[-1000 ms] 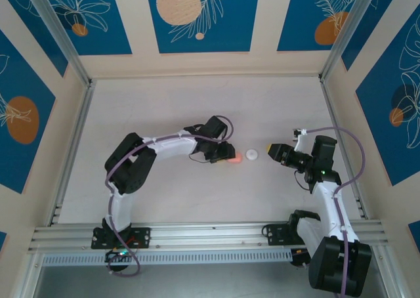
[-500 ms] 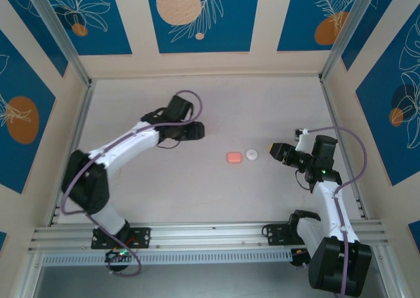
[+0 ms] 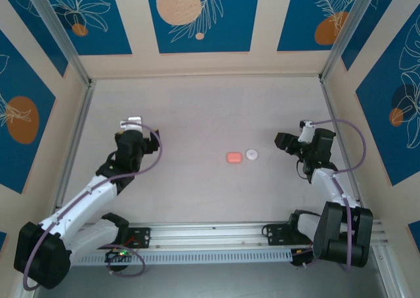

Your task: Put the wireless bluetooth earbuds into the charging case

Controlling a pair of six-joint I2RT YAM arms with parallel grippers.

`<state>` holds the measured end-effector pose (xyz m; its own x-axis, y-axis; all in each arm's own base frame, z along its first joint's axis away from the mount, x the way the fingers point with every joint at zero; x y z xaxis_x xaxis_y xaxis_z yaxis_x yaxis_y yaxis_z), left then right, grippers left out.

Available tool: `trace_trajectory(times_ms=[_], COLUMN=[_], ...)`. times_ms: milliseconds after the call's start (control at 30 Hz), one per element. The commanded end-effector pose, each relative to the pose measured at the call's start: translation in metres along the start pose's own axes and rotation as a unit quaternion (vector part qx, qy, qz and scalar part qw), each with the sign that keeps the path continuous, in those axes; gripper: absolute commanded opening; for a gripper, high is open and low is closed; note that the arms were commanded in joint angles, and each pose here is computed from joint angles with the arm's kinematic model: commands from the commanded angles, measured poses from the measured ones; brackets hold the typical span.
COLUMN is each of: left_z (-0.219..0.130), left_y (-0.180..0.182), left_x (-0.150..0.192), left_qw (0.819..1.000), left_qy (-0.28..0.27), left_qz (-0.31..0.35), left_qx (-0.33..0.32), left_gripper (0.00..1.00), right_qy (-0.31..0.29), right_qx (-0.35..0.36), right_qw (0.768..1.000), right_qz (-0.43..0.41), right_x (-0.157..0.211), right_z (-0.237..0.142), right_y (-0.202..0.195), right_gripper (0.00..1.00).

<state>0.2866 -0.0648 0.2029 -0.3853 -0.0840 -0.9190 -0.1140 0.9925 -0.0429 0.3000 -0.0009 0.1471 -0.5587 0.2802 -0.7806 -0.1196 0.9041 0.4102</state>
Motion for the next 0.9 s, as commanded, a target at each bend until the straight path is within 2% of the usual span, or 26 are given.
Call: trace_trajectory(times_ms=[0, 233, 400, 500, 667, 733, 800, 867], left_z=[-0.001, 0.02, 0.045, 0.053, 0.06, 0.065, 0.08, 0.094], left_y=[0.022, 0.032, 0.024, 0.018, 0.025, 0.03, 0.036, 0.042], left_x=[-0.009, 0.025, 0.04, 0.043, 0.056, 0.063, 0.059, 0.059], left_qw=[0.993, 0.986, 0.984, 0.977, 0.981, 0.985, 0.987, 0.995], left_qy=[-0.095, -0.131, -0.134, -0.162, -0.157, -0.142, -0.134, -0.068], left_qz=[0.039, 0.084, 0.11, 0.132, 0.113, 0.094, 0.084, 0.068], left_qx=[-0.063, -0.064, -0.05, -0.037, -0.023, 0.008, -0.011, -0.02], left_gripper=[1.0, 1.0, 1.0, 1.0, 1.0, 1.0, 1.0, 1.0], right_qy=[-0.037, -0.061, -0.08, -0.092, -0.131, -0.122, -0.119, -0.124], right_qx=[0.01, 0.022, 0.029, 0.04, 0.045, 0.035, 0.024, 0.015], right_qw=[0.999, 0.994, 0.986, 0.982, 0.978, 0.98, 0.981, 0.981], right_qz=[-0.038, -0.088, -0.145, -0.16, -0.158, -0.151, -0.15, -0.148], right_x=[-0.013, -0.006, 0.007, 0.006, -0.003, -0.005, -0.005, -0.006], right_z=[0.004, 0.009, 0.011, 0.013, 0.015, 0.02, 0.024, 0.027], right_y=[-0.004, -0.001, 0.007, 0.005, -0.002, -0.002, 0.001, 0.004], right_gripper=[0.99, 0.99, 0.99, 0.99, 0.99, 0.99, 0.99, 0.99])
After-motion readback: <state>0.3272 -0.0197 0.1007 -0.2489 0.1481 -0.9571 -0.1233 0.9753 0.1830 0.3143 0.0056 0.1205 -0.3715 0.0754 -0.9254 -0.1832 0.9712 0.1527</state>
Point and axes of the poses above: each hand's point on the last joint's axis, 136 mm out from that joint toward the fingers, its own z axis out along the fingers, its own y axis along the line the jaws close on, x = y × z, the point moved 4 cm from there along -z, back along the fingers, and after that the axes turned 4 degrees about -z, right-handed, at the moved point
